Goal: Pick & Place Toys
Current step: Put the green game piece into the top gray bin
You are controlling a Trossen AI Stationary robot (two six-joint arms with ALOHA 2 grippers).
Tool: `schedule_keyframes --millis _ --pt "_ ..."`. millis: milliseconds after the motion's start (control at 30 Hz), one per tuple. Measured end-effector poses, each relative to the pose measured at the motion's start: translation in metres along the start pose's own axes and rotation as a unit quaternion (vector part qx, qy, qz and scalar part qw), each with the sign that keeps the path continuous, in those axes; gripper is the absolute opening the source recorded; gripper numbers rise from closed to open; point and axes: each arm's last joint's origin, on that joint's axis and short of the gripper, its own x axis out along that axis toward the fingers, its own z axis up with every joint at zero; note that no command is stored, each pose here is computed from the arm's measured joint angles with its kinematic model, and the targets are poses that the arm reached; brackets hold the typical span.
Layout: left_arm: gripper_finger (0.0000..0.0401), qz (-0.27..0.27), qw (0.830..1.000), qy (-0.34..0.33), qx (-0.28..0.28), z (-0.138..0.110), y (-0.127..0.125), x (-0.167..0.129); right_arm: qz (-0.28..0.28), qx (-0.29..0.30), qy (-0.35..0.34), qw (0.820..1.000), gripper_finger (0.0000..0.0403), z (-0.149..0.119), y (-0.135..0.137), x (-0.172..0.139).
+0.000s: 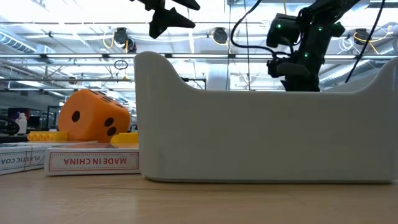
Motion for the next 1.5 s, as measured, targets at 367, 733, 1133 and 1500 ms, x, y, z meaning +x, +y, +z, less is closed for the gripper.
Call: schedule_keyframes --millis 367,733,1133,1500 --pt "0.0198 0.0 1.0 0.0 0.003 0.0 0.0 0.0 -0.019 0.057 0.029 0.998 0.0163 0.003 -0.007 0.017" --pt "0.0198 0.0 1.0 0.0 0.001 0.0 0.0 0.0 0.002 0.087 0.055 0.995 0.0261 0.007 -0.012 0.034" --pt "0.0198 0.0 1.0 0.001 0.001 0.0 0.0 0.0 0.008 0.072 0.093 0.993 0.0275 0.004 -0.003 0.056" --pt "0.0198 0.001 1.0 0.003 0.002 -0.001 0.0 0.0 -0.029 0.069 0.082 0.994 0.0257 0.005 -0.006 0.058"
